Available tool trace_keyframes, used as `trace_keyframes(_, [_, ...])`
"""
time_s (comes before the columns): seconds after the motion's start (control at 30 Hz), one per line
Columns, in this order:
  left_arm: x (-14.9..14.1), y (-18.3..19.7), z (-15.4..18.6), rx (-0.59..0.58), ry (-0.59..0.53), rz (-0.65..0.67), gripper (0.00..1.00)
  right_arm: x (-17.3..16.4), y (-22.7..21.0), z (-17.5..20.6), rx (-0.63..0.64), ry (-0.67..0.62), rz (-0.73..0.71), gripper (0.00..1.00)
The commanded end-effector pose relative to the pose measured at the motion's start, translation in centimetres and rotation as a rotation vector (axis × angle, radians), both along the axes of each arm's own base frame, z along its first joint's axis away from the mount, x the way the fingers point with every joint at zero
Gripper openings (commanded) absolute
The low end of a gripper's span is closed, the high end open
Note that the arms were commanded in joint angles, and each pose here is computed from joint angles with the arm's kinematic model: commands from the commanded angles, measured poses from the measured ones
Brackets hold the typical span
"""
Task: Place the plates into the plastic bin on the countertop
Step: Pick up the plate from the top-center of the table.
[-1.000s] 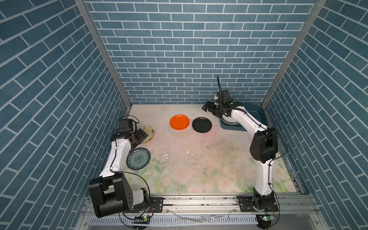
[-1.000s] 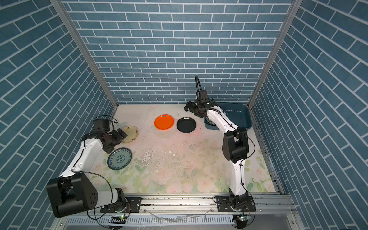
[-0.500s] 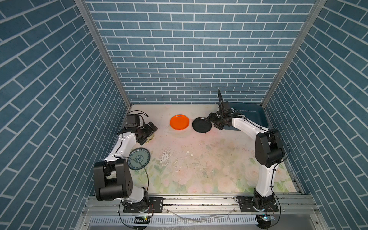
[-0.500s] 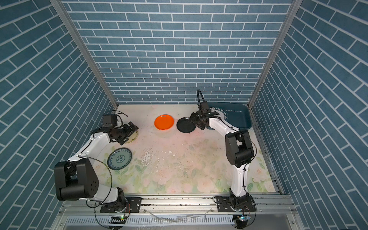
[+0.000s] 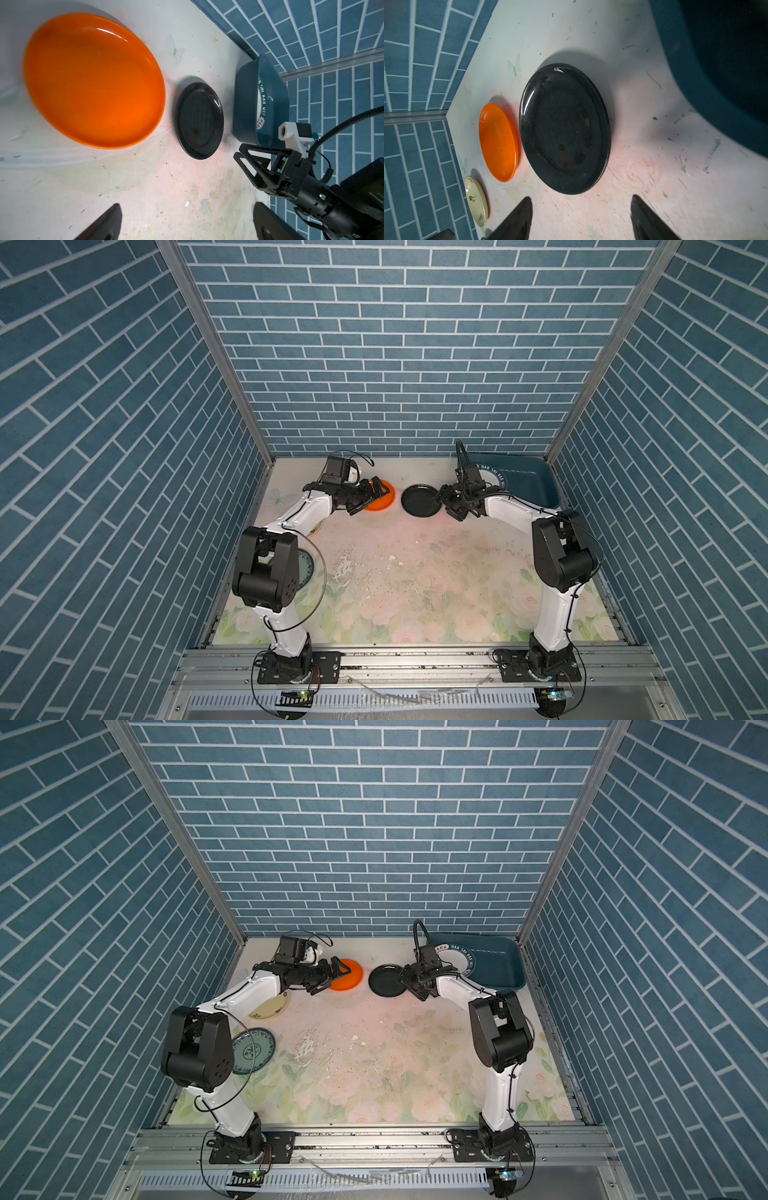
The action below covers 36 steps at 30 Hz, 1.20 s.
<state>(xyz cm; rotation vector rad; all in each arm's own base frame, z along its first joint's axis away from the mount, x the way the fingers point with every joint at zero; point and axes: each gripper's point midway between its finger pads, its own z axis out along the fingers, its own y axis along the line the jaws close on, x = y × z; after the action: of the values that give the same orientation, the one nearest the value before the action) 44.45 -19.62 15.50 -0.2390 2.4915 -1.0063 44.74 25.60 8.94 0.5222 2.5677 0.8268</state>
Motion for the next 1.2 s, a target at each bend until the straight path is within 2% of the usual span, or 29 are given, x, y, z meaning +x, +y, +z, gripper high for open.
trace_keyframes(0.0, [0.4,-1.3,0.7,-0.022,-0.02,-0.039,1.0,1.1,0.5,-0.8,0.024,-0.011,-0.044,0.73])
trace_keyframes(0.3, [1.0,-2.5,1.3,-0.063,-0.029,-0.042,1.0,2.0,1.0,-2.9,0.011,0.045,-0.059,0.69])
trace_keyframes(0.73, [1.6,-3.0,0.9,-0.084,-0.018,-0.039,1.0,2.1,1.4,-5.7,-0.027,0.118,-0.055,0.56])
trace_keyframes(1.17, [2.0,-3.7,-1.1,-0.085,0.026,-0.05,1.0,2.1,1.3,-7.3,-0.062,0.163,-0.041,0.32])
